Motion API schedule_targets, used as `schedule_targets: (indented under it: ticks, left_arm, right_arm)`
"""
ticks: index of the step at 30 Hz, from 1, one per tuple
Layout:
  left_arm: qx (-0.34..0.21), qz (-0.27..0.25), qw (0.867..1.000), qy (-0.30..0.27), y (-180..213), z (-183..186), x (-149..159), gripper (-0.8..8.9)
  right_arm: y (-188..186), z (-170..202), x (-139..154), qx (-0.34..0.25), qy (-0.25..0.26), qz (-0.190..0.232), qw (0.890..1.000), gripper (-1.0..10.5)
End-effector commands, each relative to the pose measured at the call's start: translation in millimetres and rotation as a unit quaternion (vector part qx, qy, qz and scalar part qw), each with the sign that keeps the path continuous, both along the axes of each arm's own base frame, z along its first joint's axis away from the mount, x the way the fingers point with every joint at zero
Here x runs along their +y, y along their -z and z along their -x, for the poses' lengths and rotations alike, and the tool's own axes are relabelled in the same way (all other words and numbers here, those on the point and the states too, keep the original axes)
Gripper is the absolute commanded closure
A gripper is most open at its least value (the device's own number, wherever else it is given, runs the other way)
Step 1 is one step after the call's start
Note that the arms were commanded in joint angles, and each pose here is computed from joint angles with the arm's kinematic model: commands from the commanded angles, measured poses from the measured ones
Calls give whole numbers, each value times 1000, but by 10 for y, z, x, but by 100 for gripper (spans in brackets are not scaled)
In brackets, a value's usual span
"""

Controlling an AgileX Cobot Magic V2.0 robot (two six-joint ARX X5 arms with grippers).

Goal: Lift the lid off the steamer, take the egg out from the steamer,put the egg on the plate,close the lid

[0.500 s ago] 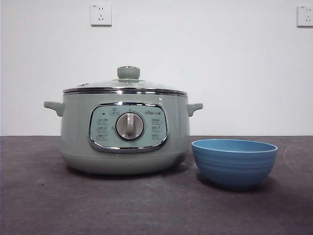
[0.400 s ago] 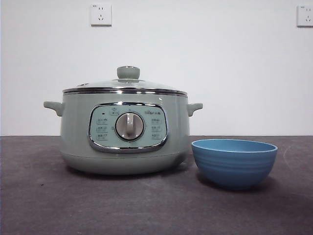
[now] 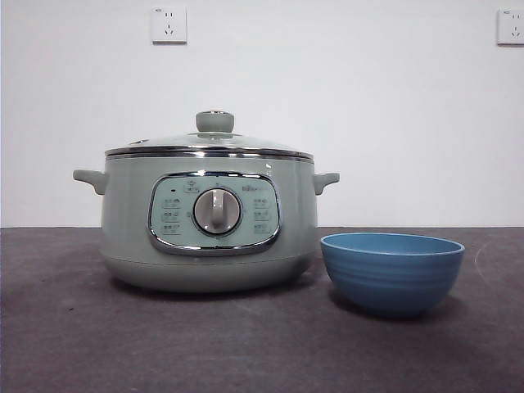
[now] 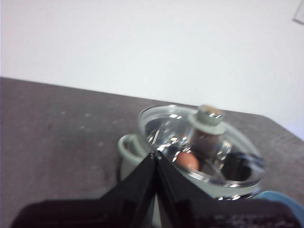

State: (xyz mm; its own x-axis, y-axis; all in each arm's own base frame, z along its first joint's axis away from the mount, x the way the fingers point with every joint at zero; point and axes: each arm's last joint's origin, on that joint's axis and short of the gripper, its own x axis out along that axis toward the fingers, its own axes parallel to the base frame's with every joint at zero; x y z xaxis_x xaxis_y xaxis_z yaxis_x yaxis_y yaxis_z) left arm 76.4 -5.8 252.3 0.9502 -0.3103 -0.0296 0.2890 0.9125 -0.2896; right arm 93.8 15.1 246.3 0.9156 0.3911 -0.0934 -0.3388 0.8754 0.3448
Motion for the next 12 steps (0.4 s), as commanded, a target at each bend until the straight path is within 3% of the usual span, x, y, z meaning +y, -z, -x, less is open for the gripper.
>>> schedule_targets:
  ticks: [1,5,12]
  left_arm:
    - [1,-3,1000,19,-191,14,-10,821]
    - [20,-22,998,60,-446,1,-29,821]
    - [79,-61,989,109,-794,-26,-47,821]
  right_arm:
    - [-216,-30,12,5,-23,24,999,958]
    - [-522,-88,39,32,-77,63,995,958]
    - [-1043,-170,77,82,-168,124,975,958]
